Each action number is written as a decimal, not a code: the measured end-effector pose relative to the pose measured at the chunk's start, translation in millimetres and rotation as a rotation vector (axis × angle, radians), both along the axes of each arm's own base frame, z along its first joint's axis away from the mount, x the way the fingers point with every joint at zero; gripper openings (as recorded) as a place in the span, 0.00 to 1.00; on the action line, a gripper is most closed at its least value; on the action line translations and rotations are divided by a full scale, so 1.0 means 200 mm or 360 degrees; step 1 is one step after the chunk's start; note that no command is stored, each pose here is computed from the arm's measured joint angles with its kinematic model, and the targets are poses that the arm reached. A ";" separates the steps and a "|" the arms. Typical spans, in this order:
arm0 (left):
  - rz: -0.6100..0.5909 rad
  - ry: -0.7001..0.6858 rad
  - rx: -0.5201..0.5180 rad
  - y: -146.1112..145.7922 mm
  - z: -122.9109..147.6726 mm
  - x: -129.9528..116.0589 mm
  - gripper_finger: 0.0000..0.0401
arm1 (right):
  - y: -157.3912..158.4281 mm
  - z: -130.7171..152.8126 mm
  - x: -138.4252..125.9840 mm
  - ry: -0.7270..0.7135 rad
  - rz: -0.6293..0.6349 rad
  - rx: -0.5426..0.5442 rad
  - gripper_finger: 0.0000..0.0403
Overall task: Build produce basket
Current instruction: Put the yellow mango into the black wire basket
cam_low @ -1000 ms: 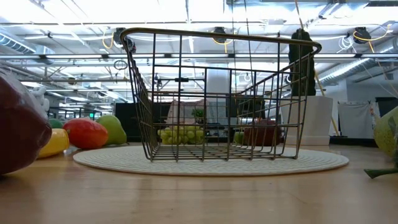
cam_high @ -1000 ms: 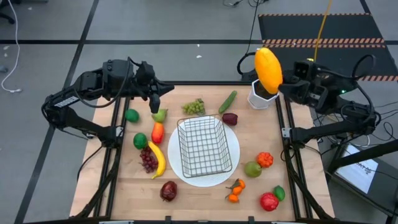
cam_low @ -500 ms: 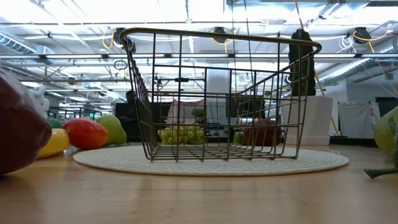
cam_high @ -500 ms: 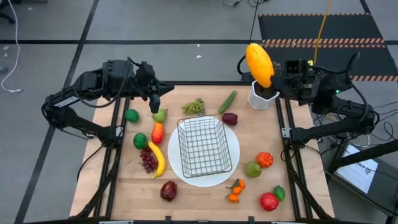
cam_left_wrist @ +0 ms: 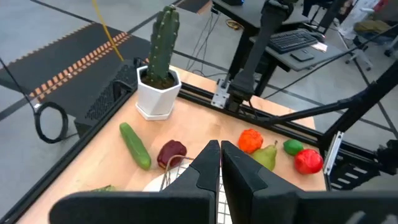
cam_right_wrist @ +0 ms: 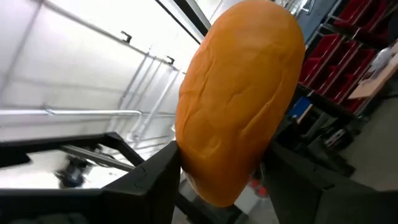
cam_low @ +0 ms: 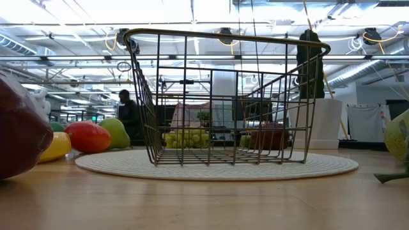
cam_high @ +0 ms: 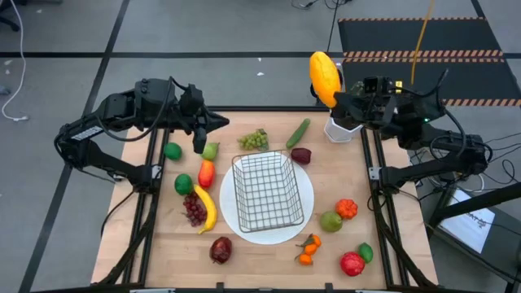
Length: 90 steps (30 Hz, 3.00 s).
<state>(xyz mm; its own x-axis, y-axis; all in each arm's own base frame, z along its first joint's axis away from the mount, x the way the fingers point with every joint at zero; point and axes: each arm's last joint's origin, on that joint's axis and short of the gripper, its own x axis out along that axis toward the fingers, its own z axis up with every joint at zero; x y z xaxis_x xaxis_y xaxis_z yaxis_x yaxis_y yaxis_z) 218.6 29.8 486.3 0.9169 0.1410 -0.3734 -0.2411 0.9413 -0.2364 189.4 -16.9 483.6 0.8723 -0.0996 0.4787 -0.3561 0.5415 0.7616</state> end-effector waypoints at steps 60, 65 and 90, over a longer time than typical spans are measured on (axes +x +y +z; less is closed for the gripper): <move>0.0092 -0.0689 -0.0200 0.02 0.16 0.16 0.51 | -0.01 -0.24 0.14 0.0425 -0.0357 -0.0974 0.49; 0.0076 -0.0749 -0.0328 0.03 0.11 0.31 0.69 | 0.00 -0.27 0.15 0.0406 -0.0240 -0.0994 0.49; -0.0038 -0.1058 -0.0309 -0.06 -0.10 0.82 0.84 | 0.01 -0.29 0.15 0.0451 -0.0175 -0.0973 0.49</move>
<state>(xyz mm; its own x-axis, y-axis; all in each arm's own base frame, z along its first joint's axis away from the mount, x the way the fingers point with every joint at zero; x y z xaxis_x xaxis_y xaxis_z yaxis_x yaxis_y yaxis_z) 382.7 17.6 467.1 0.9618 0.1055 0.2524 0.0335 0.8703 -0.4914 220.3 -15.8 425.4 0.9725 0.0206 0.2319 -0.1062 0.9256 0.3632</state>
